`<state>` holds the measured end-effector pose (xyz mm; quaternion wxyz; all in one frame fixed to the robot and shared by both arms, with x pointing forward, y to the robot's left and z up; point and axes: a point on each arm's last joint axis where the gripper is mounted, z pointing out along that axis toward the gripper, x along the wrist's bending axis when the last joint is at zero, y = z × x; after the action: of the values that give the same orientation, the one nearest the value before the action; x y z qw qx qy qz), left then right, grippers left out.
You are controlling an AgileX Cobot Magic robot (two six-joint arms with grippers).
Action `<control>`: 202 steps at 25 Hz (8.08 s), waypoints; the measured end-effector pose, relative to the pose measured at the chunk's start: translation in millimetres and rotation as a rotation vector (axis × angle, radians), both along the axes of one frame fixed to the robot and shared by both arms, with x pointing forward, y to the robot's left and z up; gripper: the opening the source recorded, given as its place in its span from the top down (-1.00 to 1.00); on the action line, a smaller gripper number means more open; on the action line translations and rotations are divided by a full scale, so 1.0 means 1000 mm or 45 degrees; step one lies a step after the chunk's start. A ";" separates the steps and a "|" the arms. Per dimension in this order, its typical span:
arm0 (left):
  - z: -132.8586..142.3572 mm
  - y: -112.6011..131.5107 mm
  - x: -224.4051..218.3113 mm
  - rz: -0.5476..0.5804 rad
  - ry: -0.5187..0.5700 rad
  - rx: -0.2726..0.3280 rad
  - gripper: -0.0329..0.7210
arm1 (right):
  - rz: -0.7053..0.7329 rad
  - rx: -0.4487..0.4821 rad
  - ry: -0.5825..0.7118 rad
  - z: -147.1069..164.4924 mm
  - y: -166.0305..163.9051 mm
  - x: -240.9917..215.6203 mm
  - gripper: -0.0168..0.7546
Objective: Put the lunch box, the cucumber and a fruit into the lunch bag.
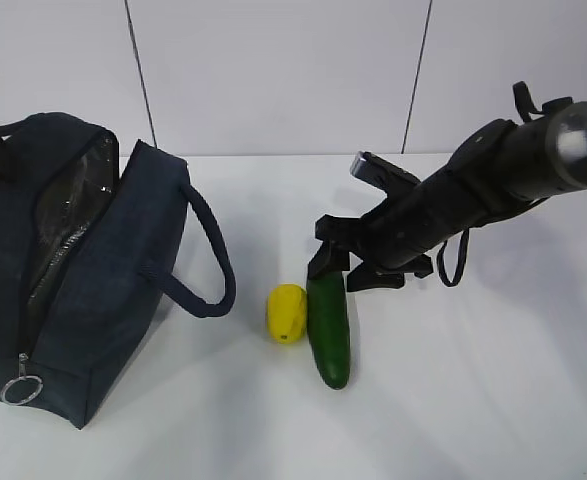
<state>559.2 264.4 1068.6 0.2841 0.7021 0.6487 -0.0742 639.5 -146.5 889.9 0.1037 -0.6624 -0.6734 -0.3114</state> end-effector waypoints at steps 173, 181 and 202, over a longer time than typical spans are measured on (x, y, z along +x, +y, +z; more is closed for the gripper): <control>0.005 -0.005 0.003 0.017 -0.045 -0.099 0.91 | 0.690 0.151 -0.407 0.103 0.026 0.011 -0.27; 0.004 -0.005 0.003 0.017 -0.048 -0.088 0.91 | 0.445 -0.132 -0.238 0.123 0.011 0.003 -0.27; 0.004 -0.005 0.004 0.018 -0.050 -0.085 0.91 | 0.350 -0.288 -0.070 0.081 0.050 -0.031 -0.27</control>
<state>562.8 259.8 1072.7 0.3205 0.6889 0.6452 -0.0798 608.7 -96.4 971.2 0.0517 -0.5629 -0.7909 -0.2345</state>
